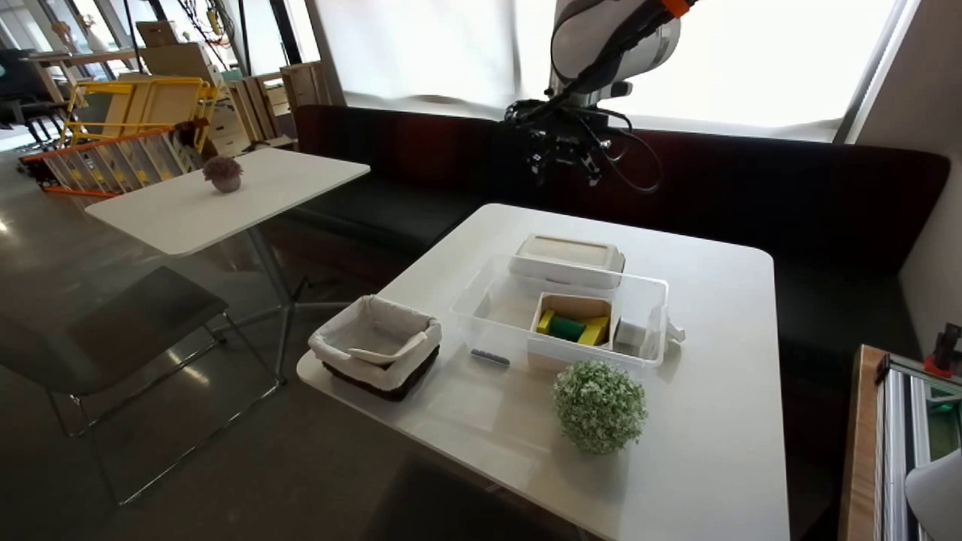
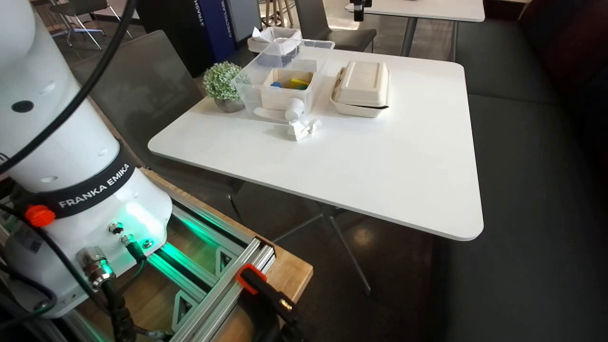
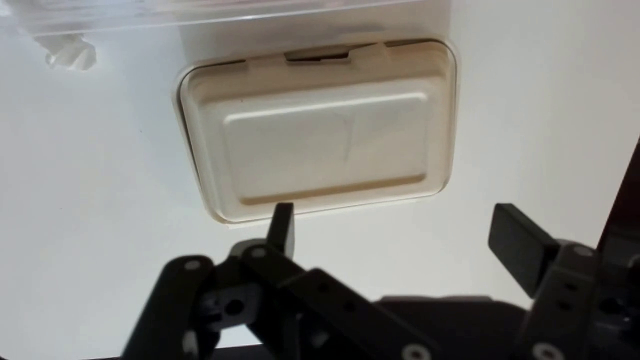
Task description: Move the styrofoam container to the left
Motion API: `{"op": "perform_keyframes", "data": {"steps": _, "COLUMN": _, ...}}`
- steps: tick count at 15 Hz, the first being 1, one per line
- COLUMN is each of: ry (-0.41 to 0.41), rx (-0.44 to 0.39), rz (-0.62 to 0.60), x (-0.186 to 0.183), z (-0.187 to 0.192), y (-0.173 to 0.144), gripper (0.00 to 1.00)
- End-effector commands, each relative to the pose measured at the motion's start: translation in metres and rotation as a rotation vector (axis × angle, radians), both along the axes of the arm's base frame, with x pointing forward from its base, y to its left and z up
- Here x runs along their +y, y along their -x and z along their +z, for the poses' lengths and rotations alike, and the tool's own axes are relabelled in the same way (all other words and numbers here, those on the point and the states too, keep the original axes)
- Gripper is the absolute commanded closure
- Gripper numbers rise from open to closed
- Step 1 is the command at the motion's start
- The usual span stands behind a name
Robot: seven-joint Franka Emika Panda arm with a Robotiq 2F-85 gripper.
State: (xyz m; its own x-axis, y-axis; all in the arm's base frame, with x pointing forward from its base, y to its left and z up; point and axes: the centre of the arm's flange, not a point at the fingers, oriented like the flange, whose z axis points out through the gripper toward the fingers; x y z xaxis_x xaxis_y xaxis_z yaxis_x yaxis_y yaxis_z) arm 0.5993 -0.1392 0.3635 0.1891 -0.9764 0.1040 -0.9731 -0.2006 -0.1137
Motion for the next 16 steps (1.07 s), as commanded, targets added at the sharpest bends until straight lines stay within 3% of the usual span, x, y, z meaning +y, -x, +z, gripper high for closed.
{"op": "perform_keyframes", "data": {"steps": 1, "ry": 0.0, "rx": -0.002, "rz": 0.0, "x": 0.0, "z": 0.001, "y": -0.001, "gripper": 0.0}}
{"op": "perform_keyframes", "data": {"steps": 6, "ry": 0.043, "rx": 0.013, "rz": -0.011, "x": -0.016, "z": -0.049, "y": -0.016, "gripper": 0.0}}
{"op": "perform_keyframes", "data": {"steps": 9, "ry": 0.065, "rx": -0.021, "rz": -0.002, "x": -0.027, "z": -0.074, "y": -0.025, "gripper": 0.0}}
{"op": "perform_keyframes", "data": {"steps": 16, "ry": 0.102, "rx": 0.05, "rz": 0.046, "x": -0.036, "z": -0.122, "y": -0.026, "gripper": 0.0}}
